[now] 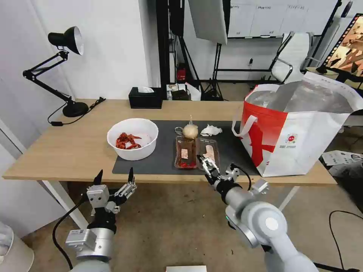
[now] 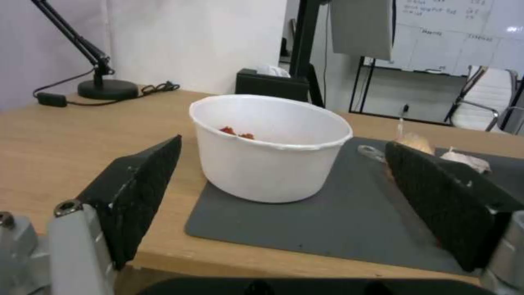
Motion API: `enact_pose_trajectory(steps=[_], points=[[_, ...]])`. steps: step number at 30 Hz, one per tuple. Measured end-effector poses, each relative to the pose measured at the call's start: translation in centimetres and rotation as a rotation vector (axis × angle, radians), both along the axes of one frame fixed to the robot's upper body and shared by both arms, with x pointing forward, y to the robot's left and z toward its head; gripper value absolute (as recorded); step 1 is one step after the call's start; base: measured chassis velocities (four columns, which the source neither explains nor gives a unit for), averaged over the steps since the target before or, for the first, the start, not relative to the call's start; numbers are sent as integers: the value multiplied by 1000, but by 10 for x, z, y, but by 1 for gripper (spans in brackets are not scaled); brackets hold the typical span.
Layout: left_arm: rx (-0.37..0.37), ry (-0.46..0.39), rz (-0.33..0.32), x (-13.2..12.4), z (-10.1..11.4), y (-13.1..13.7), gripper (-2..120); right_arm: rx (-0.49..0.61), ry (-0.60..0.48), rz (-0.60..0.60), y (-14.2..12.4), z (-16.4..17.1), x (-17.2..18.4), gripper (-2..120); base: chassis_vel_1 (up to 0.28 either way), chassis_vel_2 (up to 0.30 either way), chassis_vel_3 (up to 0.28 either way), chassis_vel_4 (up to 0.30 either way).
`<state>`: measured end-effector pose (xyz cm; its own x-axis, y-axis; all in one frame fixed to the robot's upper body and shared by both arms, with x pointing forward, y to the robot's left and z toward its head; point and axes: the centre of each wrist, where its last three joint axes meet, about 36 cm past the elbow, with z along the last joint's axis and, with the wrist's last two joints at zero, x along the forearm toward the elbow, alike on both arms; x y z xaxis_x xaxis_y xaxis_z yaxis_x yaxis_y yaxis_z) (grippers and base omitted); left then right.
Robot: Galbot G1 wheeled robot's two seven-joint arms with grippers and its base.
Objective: Pick up the trash from the table and place it into the takeout bag.
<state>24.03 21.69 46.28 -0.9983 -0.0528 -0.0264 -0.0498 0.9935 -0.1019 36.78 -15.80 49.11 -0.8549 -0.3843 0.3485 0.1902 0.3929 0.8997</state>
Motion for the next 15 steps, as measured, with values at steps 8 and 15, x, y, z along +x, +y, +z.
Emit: enact_pose_trajectory(steps=[8,15], points=[[-3,11,4,-3,0,2,100,-2,42,-17,16,-8,21,100,0,0,0,0],[-4,17,9,-4,0,2,100,-12,68,-26,25,-10,33,100,0,0,0,0]])
